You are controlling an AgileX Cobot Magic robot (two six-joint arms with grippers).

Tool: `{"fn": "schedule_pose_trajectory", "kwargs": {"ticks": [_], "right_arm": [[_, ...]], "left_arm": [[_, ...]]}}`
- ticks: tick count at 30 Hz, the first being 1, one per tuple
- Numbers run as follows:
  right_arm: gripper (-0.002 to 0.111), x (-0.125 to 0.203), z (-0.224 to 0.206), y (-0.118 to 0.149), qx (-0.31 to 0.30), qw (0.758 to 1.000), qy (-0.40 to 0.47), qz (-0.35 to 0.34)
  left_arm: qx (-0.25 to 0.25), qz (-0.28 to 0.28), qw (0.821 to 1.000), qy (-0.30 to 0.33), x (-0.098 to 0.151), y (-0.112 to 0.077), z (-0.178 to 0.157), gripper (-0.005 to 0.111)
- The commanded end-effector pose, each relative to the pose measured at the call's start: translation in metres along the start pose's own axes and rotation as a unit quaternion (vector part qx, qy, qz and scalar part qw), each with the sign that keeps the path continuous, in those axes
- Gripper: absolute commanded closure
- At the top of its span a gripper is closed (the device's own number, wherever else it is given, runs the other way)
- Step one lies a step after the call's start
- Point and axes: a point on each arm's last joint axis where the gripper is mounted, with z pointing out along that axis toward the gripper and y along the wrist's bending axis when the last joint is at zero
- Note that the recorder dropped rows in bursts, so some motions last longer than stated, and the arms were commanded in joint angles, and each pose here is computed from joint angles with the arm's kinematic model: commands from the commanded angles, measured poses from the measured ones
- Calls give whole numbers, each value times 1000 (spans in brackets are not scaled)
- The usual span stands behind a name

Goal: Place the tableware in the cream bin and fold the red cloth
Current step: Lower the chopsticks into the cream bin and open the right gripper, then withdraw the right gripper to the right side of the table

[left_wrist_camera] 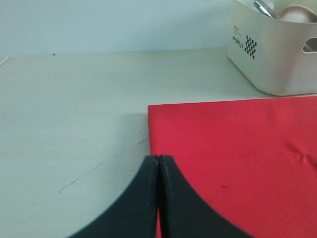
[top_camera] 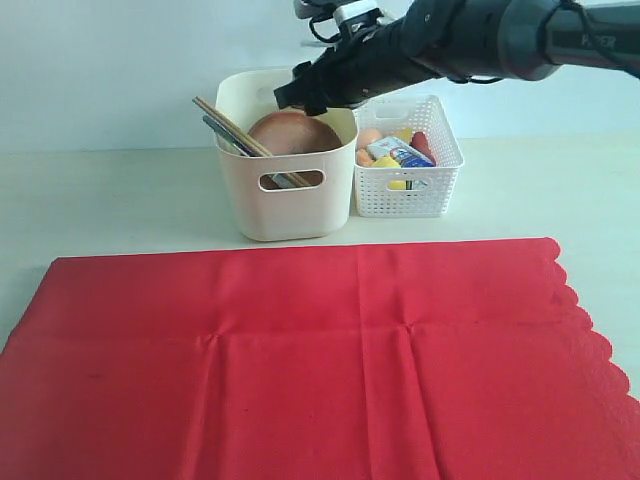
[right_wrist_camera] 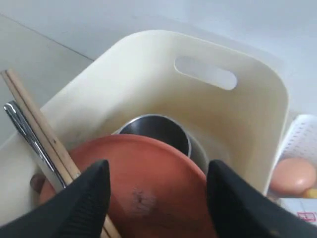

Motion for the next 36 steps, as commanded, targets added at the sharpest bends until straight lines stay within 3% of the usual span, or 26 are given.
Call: {"fn": "schedule_pose_trajectory", "kwargs": {"ticks": [1,7,15,23,36], "right_arm": [[52,-10,-26,-2,26,998,49,-18],[57,-10,-55,-2,39,990,137,-24],[63,2,-62,1,29,979,200,-7],[73,19,-88,5,45,982,182,1],[74,48,-148,15,62,994,86,1]], "left_arm": [[2,-5,1000,-6,0,0,0,107],[2,-5,1000,-6,0,0,0,107],[2,-5,1000,-6,0,0,0,107],[2,-5,1000,-6,0,0,0,107],[2,-5,1000,-6,0,0,0,107]]}}
